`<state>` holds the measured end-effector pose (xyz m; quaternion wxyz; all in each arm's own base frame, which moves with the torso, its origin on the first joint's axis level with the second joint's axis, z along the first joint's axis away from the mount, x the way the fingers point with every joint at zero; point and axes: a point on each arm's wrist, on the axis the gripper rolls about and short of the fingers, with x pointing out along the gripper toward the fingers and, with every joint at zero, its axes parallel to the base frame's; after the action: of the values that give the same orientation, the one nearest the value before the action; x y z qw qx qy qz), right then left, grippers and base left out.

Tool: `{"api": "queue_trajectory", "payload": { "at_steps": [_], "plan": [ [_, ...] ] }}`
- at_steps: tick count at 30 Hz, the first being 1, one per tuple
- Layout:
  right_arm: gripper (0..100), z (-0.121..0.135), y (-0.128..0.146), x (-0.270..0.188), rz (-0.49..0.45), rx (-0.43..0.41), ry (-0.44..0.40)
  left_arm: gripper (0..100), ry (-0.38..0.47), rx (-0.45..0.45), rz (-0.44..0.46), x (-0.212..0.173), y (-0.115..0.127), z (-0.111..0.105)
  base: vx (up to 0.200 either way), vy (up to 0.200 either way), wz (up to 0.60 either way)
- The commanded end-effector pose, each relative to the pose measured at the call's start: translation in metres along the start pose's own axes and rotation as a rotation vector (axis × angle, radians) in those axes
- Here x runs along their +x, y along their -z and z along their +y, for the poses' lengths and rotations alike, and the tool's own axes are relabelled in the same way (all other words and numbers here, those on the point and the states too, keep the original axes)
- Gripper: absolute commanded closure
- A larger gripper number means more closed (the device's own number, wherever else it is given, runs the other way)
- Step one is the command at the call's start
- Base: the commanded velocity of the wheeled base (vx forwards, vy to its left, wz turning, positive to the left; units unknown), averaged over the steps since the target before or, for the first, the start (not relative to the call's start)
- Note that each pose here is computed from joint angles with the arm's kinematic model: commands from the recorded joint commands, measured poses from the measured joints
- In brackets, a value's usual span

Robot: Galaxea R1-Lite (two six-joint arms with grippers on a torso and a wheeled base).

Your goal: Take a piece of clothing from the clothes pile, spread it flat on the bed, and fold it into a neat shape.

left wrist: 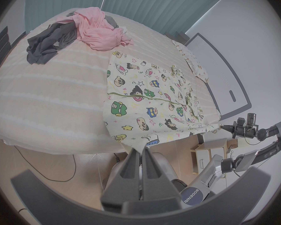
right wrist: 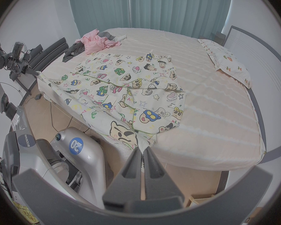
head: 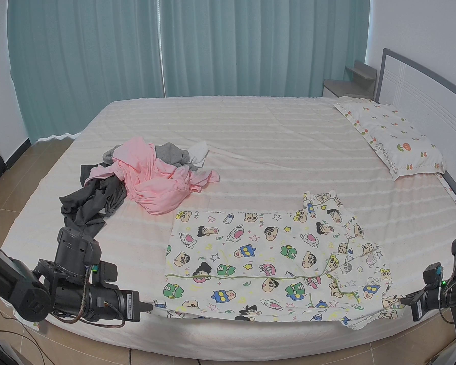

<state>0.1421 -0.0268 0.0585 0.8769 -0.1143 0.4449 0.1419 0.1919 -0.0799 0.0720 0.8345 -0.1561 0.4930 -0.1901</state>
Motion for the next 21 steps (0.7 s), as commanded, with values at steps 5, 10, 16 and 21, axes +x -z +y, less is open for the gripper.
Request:
{"api": "queue_trajectory", "payload": {
  "at_steps": [5,10,16,21],
  "plan": [
    [100,0.007,0.005,-0.013,0.006,-0.003,-0.002,100,-0.003,0.001,0.007,-0.018,0.008,-0.002,0.0,0.0,0.0],
    [100,0.01,0.007,-0.018,0.009,-0.005,-0.004,100,-0.011,-0.003,0.025,-0.024,0.013,-0.002,0.0,0.0,0.0],
    [100,0.012,0.01,-0.021,0.018,-0.005,-0.007,100,-0.017,-0.004,0.056,-0.028,0.022,-0.001,0.0,0.0,0.0],
    [100,0.013,0.011,-0.021,0.024,-0.008,-0.011,100,-0.025,-0.009,0.075,-0.028,0.026,0.001,0.0,0.0,0.0]
  ]
}}
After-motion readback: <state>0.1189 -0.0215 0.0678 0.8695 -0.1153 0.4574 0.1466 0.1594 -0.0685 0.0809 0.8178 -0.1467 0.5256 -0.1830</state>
